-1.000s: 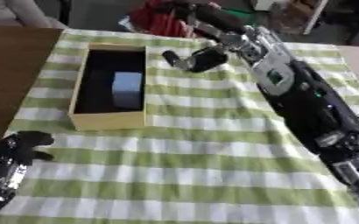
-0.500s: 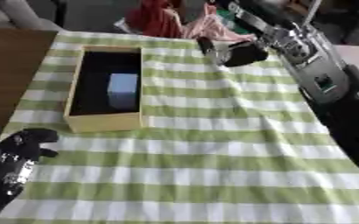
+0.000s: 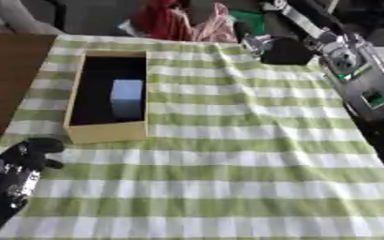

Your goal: Pick up objects on the table and place them in the box.

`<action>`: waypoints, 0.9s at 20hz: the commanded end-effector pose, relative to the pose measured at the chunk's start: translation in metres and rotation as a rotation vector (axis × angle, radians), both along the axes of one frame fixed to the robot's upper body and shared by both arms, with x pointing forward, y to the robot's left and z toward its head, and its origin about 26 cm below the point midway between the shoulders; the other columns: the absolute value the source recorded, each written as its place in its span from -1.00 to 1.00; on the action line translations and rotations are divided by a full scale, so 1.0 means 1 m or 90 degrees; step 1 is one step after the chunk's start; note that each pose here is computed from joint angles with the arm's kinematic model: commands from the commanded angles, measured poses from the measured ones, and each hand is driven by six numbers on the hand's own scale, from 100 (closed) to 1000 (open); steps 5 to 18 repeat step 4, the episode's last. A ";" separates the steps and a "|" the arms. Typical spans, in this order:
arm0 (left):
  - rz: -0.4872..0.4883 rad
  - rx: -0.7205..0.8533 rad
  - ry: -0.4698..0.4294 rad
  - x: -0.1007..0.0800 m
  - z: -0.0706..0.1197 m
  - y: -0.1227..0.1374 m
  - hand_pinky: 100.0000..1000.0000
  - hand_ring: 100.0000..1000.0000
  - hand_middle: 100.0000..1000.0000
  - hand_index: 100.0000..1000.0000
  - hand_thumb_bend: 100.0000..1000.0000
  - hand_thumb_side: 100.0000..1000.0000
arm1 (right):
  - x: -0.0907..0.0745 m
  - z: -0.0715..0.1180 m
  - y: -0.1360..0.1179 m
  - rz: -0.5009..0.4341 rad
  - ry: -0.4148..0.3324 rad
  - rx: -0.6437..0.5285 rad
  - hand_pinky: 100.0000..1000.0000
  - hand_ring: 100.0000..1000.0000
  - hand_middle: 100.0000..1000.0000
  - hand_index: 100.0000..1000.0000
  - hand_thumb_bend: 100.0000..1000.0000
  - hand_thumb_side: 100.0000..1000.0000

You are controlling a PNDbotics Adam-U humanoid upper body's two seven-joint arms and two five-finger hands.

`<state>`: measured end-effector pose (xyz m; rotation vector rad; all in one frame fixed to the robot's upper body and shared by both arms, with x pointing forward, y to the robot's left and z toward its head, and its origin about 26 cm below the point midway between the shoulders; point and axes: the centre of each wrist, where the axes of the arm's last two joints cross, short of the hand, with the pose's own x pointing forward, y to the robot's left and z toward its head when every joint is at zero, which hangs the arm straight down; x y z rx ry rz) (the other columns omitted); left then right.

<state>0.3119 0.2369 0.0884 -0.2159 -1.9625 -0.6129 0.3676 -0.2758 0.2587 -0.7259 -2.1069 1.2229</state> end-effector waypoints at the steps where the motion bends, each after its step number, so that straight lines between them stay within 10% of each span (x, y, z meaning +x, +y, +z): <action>1: 0.006 0.005 -0.014 0.001 0.006 0.003 0.25 0.53 0.36 0.38 -1.00 0.04 | -0.005 0.014 -0.006 -0.007 -0.028 -0.004 0.80 1.00 0.74 0.95 -1.00 1.00; 2: 0.008 0.006 -0.013 0.000 0.005 0.004 0.25 0.53 0.37 0.38 -1.00 0.05 | -0.007 0.014 -0.006 -0.003 -0.026 -0.009 0.73 1.00 0.67 0.97 -0.46 0.22; 4: 0.014 0.005 -0.012 0.000 0.005 0.006 0.25 0.53 0.37 0.38 -1.00 0.05 | -0.015 0.012 -0.011 0.012 -0.020 -0.036 0.74 1.00 0.68 0.99 -0.25 -0.01; 18: 0.014 0.005 -0.012 0.000 0.005 0.006 0.25 0.53 0.37 0.38 -1.00 0.05 | -0.015 0.012 -0.011 0.012 -0.020 -0.036 0.74 1.00 0.68 0.99 -0.25 -0.01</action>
